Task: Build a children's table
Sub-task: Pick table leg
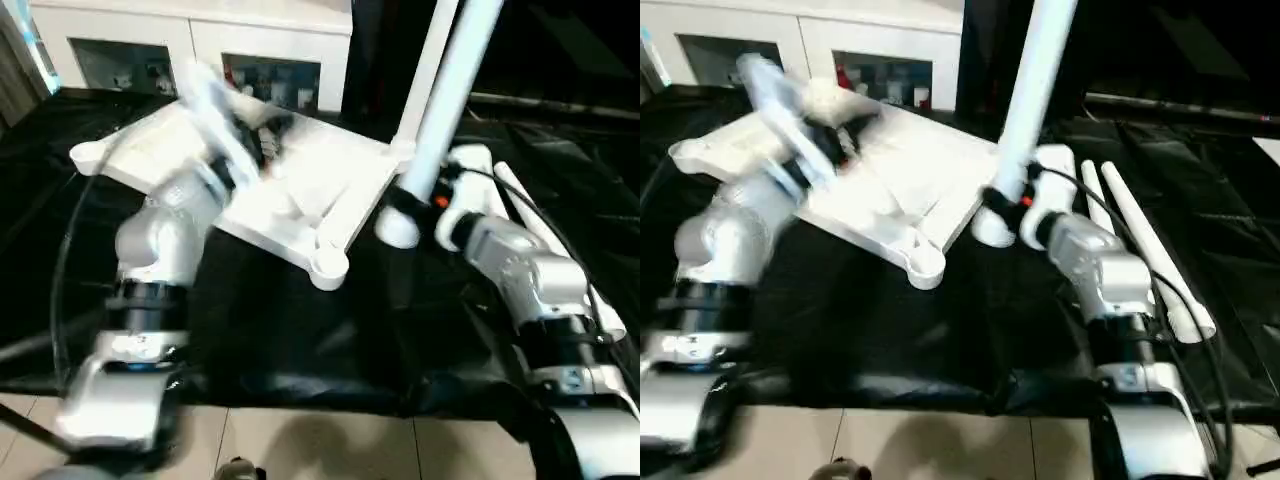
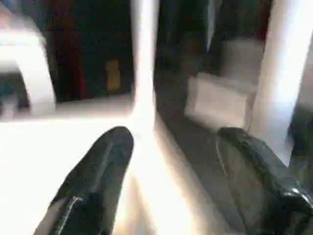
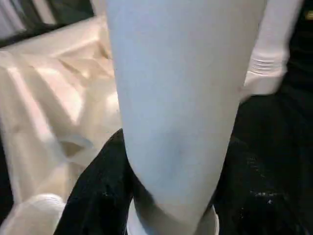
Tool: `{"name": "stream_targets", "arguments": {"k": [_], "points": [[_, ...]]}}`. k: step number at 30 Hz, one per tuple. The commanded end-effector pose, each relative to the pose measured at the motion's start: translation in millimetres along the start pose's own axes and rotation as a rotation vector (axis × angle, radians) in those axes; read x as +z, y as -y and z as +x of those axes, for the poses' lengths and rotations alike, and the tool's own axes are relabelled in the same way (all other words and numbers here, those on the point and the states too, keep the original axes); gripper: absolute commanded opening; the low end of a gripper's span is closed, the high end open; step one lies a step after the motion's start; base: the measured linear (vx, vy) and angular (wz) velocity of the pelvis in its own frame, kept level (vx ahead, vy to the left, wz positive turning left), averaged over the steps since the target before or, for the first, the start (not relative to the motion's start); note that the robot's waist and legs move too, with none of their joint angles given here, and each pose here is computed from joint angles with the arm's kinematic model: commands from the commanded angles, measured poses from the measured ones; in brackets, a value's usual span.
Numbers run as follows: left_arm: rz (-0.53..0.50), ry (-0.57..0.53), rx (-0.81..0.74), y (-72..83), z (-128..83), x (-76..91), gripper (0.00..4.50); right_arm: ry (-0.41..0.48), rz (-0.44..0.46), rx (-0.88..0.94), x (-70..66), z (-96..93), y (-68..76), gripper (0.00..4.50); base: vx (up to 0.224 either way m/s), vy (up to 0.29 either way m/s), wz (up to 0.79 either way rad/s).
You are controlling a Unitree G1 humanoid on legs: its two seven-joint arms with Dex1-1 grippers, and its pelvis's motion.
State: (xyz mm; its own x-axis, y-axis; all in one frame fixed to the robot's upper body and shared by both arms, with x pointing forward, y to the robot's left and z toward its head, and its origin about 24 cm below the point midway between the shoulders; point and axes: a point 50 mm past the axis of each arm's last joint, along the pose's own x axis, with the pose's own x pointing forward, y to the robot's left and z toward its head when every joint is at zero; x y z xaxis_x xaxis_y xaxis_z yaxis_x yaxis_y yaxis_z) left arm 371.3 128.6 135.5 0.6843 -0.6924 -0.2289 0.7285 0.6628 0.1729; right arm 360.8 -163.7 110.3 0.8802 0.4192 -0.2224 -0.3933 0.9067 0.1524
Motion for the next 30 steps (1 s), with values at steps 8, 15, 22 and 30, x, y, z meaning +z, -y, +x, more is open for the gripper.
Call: {"name": "stream_targets", "arguments": {"k": [8,15,22,30], "points": [[0.39,-0.428,-0.152,-14.0,-5.6,-48.1,4.07,-0.002,-0.038,-0.047,-5.8,-15.5,7.8,1.89,0.0,0.0,0.0],[0.438,-0.485,-0.144,-20.0,-3.7,-53.1,4.2,-0.032,-0.045,-0.057,-11.7,-28.3,9.2,1.89,0.0,0.0,0.0],[0.429,-0.493,-0.179,-21.4,-2.6,-51.3,4.2,-0.042,-0.055,-0.067,-12.9,-33.1,11.1,1.89,0.0,0.0,0.0],[0.333,-0.517,-0.358,-3.5,3.7,-60.2,3.85,-0.047,-0.075,-0.05,-11.4,-30.9,8.7,1.89,0.0,0.0,0.0]]}}
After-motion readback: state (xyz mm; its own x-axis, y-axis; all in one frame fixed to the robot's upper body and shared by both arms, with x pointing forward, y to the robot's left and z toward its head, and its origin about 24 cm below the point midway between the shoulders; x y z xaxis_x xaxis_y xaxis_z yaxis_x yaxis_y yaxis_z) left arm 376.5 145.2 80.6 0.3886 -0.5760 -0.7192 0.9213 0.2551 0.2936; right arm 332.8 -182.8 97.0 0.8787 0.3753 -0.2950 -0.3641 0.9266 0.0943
